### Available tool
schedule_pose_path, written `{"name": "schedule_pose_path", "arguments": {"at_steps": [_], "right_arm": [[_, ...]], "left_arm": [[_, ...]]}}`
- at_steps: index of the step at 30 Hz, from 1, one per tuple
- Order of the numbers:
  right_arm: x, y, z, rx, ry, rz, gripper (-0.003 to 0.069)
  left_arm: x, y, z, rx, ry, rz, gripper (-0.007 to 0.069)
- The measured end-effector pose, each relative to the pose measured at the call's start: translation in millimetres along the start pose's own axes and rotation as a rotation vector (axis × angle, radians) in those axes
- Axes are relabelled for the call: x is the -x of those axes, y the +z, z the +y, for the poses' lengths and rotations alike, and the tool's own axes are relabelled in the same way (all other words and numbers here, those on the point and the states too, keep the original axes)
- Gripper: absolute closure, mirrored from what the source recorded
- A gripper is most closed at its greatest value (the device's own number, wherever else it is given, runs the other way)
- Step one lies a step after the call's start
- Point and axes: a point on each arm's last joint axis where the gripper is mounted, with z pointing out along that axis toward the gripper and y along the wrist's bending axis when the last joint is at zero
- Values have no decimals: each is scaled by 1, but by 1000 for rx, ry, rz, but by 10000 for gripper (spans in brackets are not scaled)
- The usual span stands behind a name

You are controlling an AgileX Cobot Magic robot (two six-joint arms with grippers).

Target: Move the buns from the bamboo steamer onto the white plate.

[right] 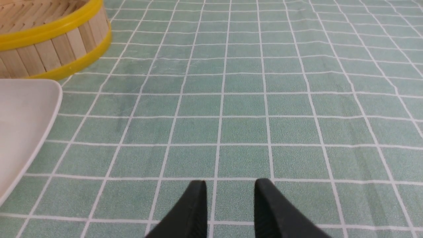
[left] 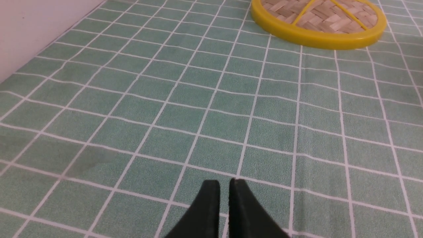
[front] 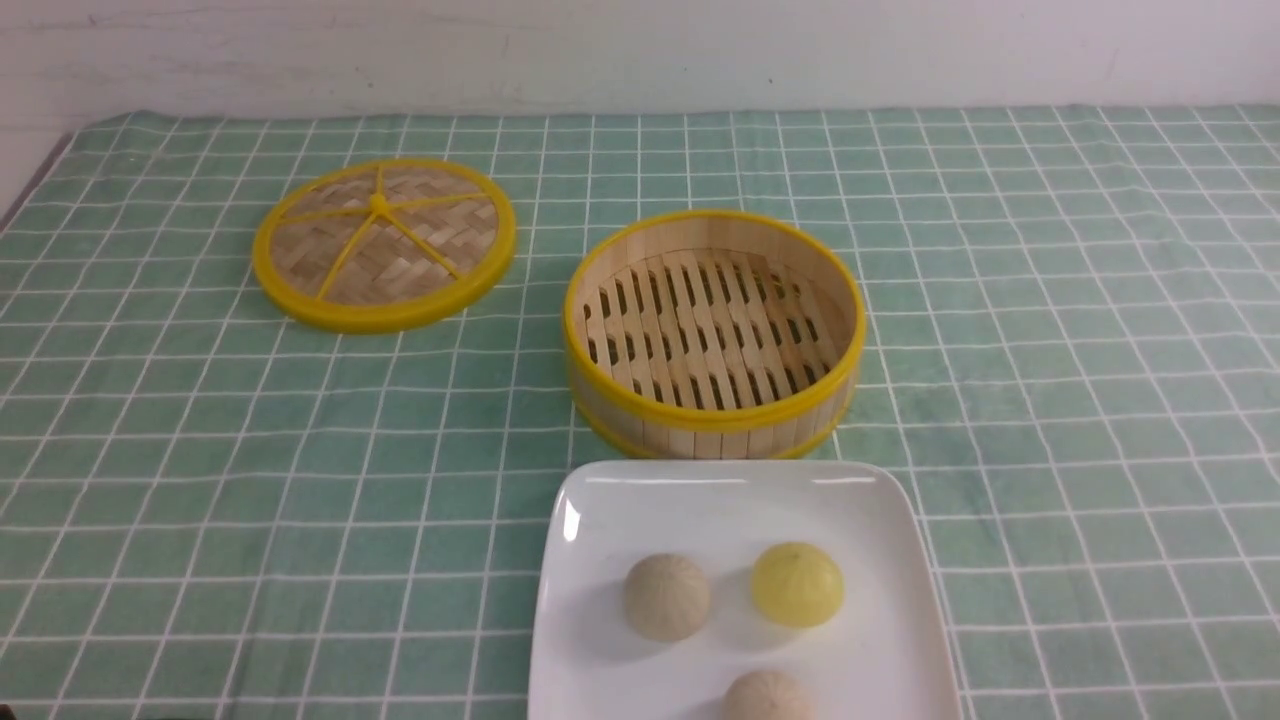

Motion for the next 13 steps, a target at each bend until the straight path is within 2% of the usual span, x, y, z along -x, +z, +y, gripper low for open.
{"name": "schedule_pose_path", "arguments": {"at_steps": [13], "right_arm": [[0, 0, 0, 0, 3, 0, 423]], "left_arm": [[0, 0, 0, 0, 0, 0, 531]]}}
